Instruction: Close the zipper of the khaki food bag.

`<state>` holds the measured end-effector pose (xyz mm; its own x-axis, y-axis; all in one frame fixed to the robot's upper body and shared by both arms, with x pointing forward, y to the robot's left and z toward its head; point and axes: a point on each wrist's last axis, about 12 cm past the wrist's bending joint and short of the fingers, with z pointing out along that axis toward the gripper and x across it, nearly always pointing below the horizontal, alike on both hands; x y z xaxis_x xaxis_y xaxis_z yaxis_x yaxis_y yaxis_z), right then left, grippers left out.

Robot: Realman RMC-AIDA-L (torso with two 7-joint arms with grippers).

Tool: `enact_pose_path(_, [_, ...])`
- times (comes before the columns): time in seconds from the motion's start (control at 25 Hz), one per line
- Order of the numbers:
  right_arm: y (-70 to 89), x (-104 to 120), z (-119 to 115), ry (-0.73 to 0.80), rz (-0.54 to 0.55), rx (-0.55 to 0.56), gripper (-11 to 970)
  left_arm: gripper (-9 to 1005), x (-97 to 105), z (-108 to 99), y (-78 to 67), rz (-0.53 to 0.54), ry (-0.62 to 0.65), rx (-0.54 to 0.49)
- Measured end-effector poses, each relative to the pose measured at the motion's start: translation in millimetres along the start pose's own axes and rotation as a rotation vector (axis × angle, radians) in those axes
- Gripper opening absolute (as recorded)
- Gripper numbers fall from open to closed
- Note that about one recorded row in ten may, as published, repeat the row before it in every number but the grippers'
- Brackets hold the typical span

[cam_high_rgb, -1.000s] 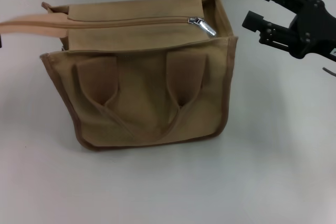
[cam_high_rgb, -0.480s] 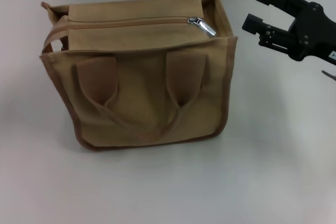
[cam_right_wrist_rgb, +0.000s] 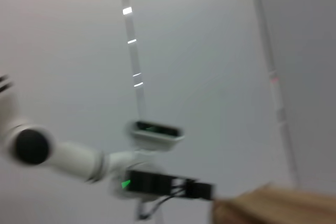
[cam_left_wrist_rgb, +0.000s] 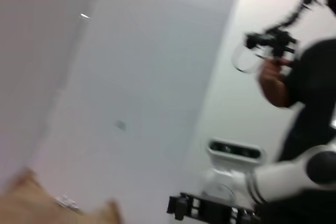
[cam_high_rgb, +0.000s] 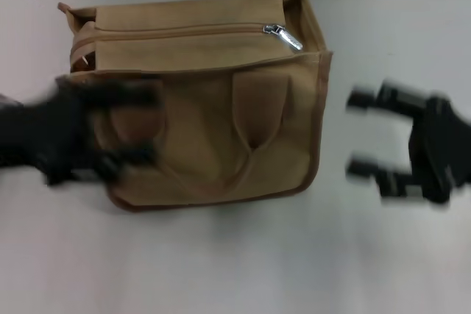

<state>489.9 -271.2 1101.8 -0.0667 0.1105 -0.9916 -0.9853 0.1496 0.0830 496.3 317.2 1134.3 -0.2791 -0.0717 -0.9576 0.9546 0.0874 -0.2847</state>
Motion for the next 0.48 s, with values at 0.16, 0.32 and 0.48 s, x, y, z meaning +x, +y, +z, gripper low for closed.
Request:
enact_pose_path(0.16, [12.7,13.7,-1.8,0.091,0.045,-0.074,810,833,22.1,22.4,-2.4,-0.005,0.03,0.058])
enact_pose_path(0.32, [15.5,32.1,5.0,0.209,0.098,-0.098,810,833,68.4,51.1,-6.4,0.007,0.136,0.041])
enact_pose_path(0.48, [15.8,47.0,9.2,0.273,0.111,-0.079,810,833,77.8,51.8,-6.5,0.007,0.173,0.017])
